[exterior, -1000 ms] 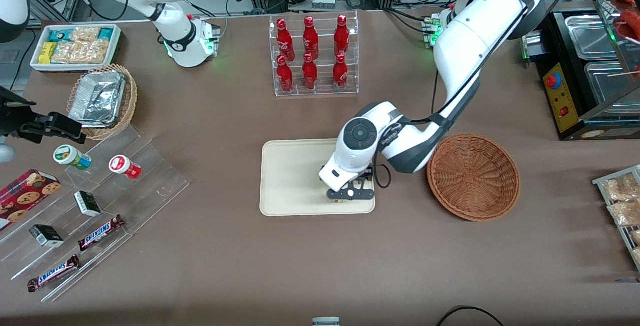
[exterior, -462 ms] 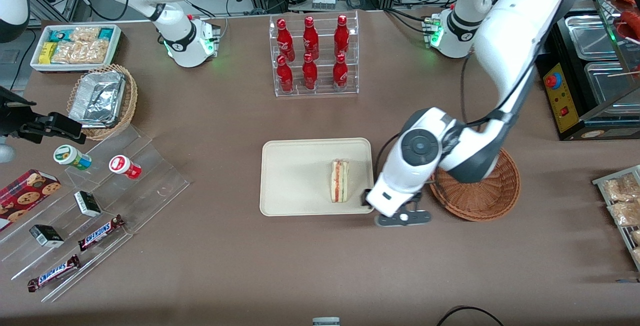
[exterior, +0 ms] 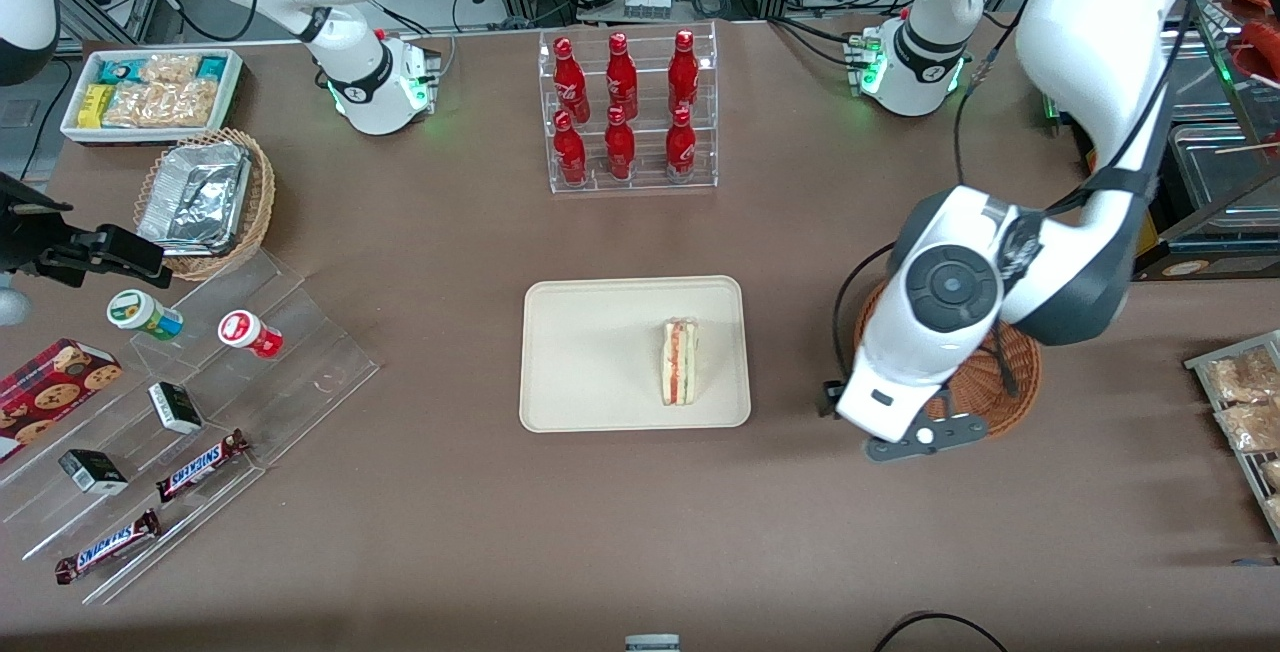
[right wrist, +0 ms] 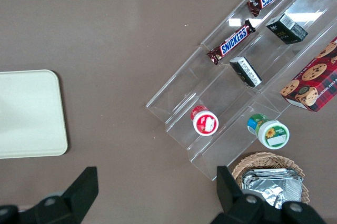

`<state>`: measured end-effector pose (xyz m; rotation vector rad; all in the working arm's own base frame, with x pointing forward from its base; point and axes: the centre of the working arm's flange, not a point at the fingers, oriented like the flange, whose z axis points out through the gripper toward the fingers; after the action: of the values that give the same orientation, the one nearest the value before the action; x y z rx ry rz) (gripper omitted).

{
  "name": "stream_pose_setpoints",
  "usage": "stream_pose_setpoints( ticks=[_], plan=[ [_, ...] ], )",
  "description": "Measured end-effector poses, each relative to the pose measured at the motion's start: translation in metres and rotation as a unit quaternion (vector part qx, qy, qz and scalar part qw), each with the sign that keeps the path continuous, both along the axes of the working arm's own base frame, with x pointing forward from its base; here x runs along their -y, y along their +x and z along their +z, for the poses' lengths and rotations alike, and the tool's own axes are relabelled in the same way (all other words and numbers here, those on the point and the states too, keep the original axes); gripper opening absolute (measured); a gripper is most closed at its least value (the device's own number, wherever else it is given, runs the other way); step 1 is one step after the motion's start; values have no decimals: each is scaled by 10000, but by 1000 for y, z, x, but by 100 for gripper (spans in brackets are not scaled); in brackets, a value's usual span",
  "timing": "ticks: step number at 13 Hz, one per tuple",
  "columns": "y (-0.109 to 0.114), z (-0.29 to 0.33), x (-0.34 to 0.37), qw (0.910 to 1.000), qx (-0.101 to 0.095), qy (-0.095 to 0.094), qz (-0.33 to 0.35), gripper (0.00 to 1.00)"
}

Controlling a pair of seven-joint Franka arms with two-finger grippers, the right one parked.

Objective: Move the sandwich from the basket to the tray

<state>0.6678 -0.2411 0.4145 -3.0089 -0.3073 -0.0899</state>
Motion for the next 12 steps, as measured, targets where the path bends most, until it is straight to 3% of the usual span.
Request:
stream_pose_setpoints(
  ticks=[3,5,9,12],
  plan=[
    [-9,28,-20,9995,-157,168,204,100],
    [-17,50,-30,9990,-264,133,329,100],
    [-35,99,-75,9974,-690,-50,176,100],
    [-65,152,-115,9945,-1033,-56,-140,100]
  ],
)
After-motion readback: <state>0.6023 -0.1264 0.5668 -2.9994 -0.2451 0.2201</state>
